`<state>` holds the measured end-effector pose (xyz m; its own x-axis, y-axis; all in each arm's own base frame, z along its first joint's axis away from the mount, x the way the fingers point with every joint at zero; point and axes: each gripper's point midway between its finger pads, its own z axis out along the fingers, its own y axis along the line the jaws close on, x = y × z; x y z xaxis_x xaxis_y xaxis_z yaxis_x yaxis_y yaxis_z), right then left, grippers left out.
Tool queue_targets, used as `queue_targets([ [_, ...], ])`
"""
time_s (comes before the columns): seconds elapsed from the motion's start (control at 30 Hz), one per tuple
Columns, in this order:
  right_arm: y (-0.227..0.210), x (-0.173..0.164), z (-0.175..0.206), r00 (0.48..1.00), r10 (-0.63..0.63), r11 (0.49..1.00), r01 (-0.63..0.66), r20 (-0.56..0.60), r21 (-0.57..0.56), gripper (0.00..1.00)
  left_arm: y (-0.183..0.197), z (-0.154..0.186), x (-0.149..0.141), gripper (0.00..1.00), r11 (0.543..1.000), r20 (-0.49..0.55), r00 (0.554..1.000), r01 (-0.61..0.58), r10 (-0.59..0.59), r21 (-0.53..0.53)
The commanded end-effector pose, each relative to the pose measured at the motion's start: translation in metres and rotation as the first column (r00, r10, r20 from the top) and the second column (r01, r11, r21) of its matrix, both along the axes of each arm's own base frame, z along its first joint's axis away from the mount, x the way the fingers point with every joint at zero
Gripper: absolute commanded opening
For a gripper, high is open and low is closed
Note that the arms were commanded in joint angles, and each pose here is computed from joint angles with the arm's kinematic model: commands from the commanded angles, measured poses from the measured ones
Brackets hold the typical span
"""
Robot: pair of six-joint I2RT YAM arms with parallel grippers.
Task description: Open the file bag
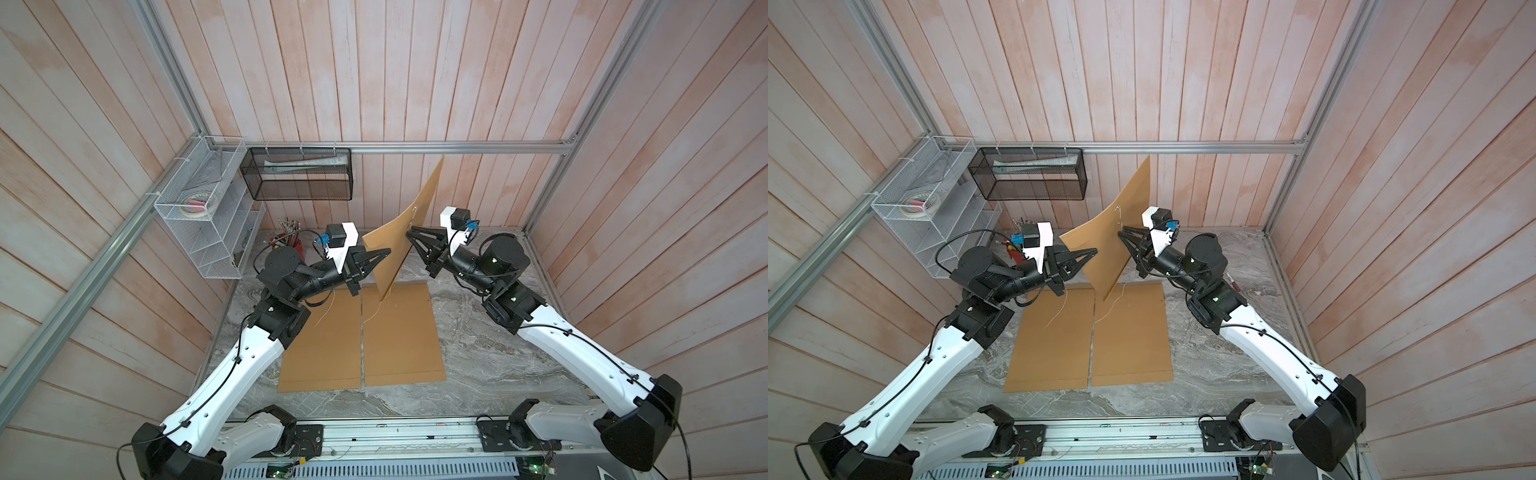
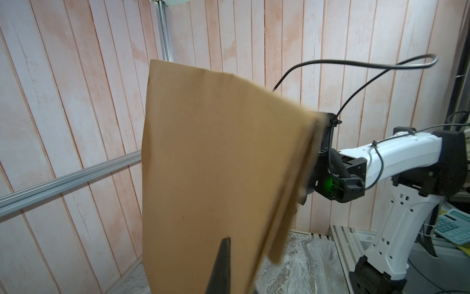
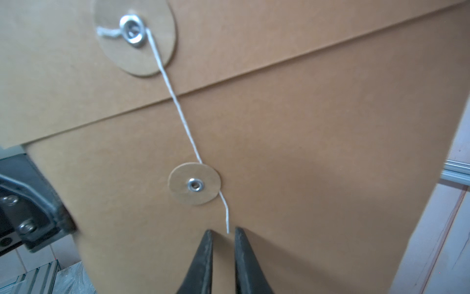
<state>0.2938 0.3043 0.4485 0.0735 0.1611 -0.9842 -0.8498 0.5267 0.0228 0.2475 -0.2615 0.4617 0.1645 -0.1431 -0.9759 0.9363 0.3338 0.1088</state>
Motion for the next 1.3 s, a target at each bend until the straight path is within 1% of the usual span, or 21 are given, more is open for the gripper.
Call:
queue_targets([
  [0.0, 0.002, -0.007, 0.020, 0.999, 0.024, 0.999, -0.025, 0.036, 0.037, 0.17, -0.003, 0.000, -0.005, 0.00, 1.000, 0.022, 0.999, 0.024, -0.024, 0.008],
  [0.23, 0.003, -0.006, 0.020, 0.999, 0.021, 0.999, -0.022, 0.036, 0.034, 0.11, -0.004, -0.001, -0.006, 0.00, 1.000, 0.021, 0.999, 0.028, -0.028, 0.009],
  [0.4, 0.003, -0.005, 0.019, 0.999, 0.017, 0.999, -0.018, 0.034, 0.032, 0.01, -0.003, 0.000, -0.006, 0.00, 1.000, 0.027, 0.999, 0.021, -0.021, 0.007],
  [0.43, 0.002, -0.004, 0.019, 0.999, 0.010, 0.999, -0.011, 0.031, 0.031, 0.00, -0.002, 0.000, -0.006, 0.00, 1.000, 0.029, 0.999, 0.017, -0.017, 0.005],
  [0.87, -0.017, 0.008, 0.026, 0.993, -0.120, 0.991, 0.119, 0.004, 0.064, 0.00, 0.005, -0.002, -0.006, 0.00, 0.999, 0.037, 0.999, -0.032, 0.033, -0.016],
  [1.27, -0.020, -0.002, 0.040, 0.994, -0.100, 0.993, 0.097, 0.040, 0.064, 0.00, 0.005, -0.011, -0.003, 0.00, 0.999, 0.020, 0.999, -0.044, 0.044, -0.011],
])
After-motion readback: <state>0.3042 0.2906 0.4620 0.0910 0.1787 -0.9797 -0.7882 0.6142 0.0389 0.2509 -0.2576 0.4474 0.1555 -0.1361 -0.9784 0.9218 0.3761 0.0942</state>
